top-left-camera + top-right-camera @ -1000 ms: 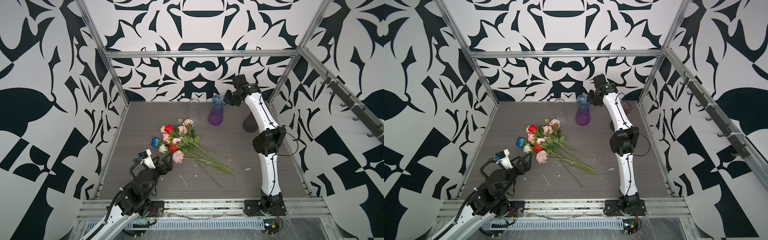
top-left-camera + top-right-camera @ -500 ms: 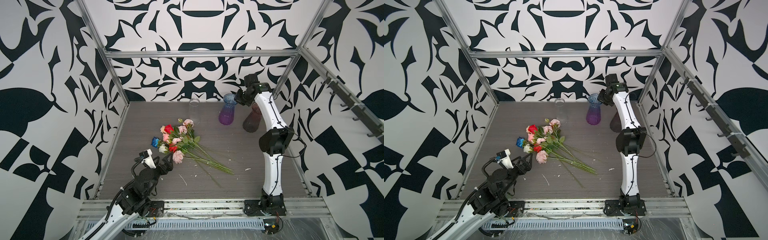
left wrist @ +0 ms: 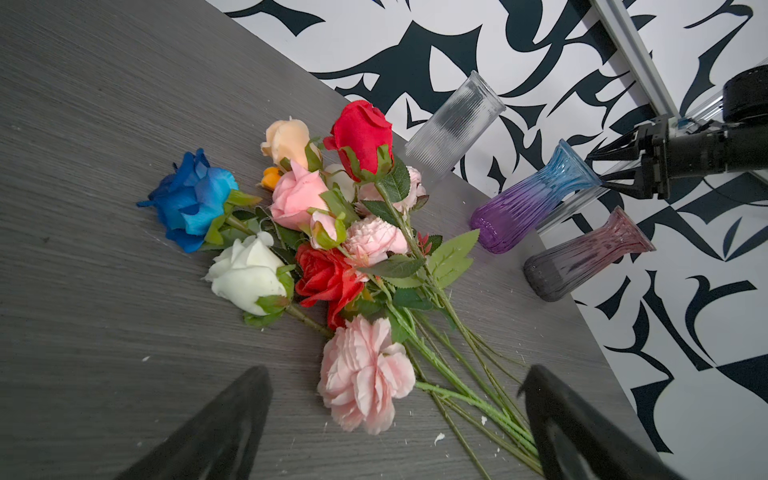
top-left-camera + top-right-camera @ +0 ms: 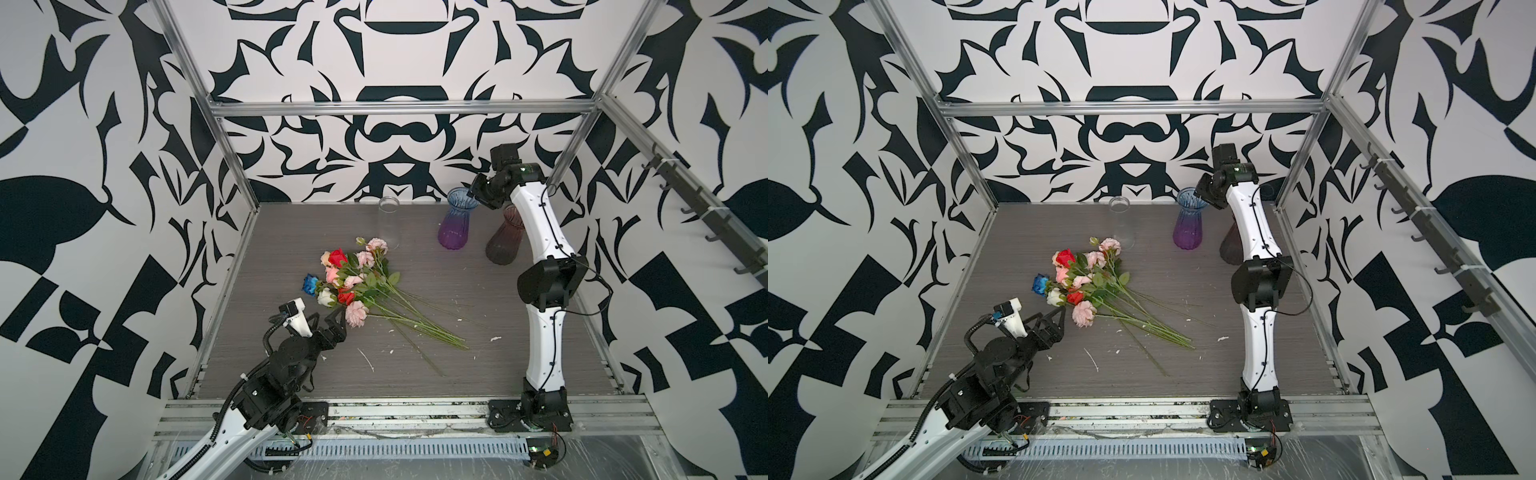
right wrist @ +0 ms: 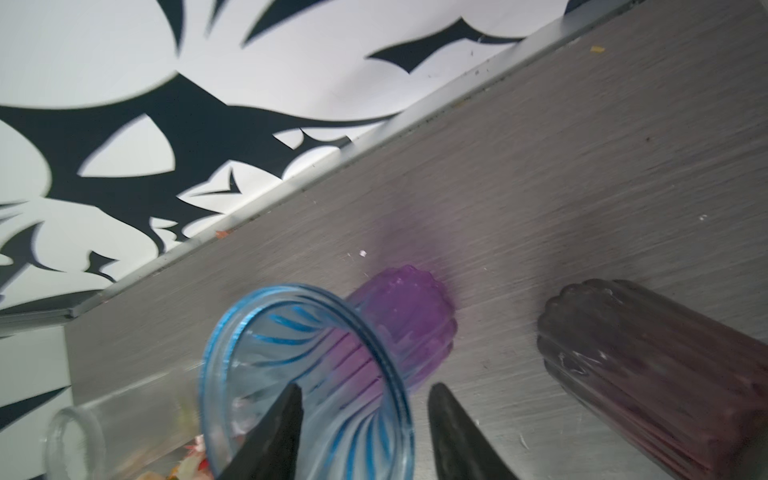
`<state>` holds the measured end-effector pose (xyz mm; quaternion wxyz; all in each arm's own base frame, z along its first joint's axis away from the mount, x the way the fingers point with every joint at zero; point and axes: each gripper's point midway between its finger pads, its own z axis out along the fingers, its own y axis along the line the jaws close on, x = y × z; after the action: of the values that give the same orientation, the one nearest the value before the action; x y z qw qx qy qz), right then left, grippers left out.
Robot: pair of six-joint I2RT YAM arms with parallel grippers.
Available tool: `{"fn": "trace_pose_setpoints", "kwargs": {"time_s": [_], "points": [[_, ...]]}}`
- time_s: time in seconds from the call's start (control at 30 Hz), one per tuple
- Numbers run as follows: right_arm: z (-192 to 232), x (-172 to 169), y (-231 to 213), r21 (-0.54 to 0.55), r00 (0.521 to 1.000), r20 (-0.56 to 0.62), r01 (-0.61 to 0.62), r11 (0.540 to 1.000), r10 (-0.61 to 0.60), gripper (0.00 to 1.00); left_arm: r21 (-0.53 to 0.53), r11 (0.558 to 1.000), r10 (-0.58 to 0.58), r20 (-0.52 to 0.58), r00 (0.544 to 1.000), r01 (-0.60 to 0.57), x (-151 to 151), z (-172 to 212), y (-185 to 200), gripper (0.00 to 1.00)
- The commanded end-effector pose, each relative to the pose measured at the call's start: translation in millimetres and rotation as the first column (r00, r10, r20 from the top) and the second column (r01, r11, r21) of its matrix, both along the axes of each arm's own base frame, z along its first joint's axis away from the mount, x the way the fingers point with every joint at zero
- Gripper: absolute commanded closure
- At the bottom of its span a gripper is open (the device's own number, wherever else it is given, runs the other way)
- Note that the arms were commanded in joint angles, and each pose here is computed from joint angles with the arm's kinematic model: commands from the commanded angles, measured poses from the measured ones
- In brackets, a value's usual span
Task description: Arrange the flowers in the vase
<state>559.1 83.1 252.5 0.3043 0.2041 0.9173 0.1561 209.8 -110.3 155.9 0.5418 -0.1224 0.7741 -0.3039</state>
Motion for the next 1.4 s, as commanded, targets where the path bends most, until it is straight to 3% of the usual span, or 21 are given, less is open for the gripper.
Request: {"fn": "trace_pose_setpoints", "kwargs": {"time_s": [0.0, 0.13, 0.27, 0.37, 0.47, 0.57, 0.67, 0.8, 0.93, 1.37], "points": [[49, -1, -2, 0.016, 0.993, 0.12, -0.011, 1.0, 0.009, 0.46, -0.02, 1.0, 0.009, 0.006, 1.0, -0.009, 1, 1, 1, 0.01], [82, -9, -22, 0.035, 0.984, 0.172, 0.041, 0.999, -0.046, 0.46, -0.021, 1.0, 0.01, 0.008, 1.0, -0.01, 1, 2, 1, 0.01], [101, -43, -86, -0.001, 0.961, 0.143, 0.238, 0.971, -0.236, 0.46, -0.022, 1.0, 0.013, 0.007, 1.0, -0.013, 0, 2, 2, 0.01], [95, -74, -125, 0.048, 0.93, 0.085, 0.355, 0.934, -0.358, 0.43, -0.029, 0.999, 0.017, 0.012, 1.0, -0.017, 0, 2, 4, 0.01], [96, -100, -145, 0.086, 0.9, 0.1, 0.418, 0.905, -0.425, 0.43, -0.031, 0.999, 0.017, 0.014, 1.0, -0.017, -1, 1, 4, 0.01], [96, -122, -159, 0.06, 0.883, 0.103, 0.455, 0.889, -0.459, 0.43, -0.033, 0.999, 0.018, 0.018, 1.0, -0.017, -1, 2, 5, 0.01], [86, -129, -164, 0.079, 0.885, 0.083, 0.453, 0.888, -0.459, 0.44, -0.034, 0.999, 0.015, 0.02, 1.0, -0.015, -2, 2, 5, 0.01], [61, -117, -159, 0.226, 0.906, 0.044, 0.402, 0.887, -0.422, 0.57, -0.034, 0.999, 0.015, 0.022, 1.0, -0.014, -3, 3, 6, 0.01], [51, -102, -150, 0.295, 0.926, 0.033, 0.35, 0.889, -0.375, 0.6, -0.037, 0.999, 0.018, 0.026, 1.0, -0.017, -3, 3, 7, 0.0], [19, -94, -153, 0.268, 0.925, -0.077, 0.378, 0.886, -0.371, 0.6, -0.043, 0.999, 0.023, 0.026, 0.999, -0.022, -4, 2, 9, 0.01]]}}
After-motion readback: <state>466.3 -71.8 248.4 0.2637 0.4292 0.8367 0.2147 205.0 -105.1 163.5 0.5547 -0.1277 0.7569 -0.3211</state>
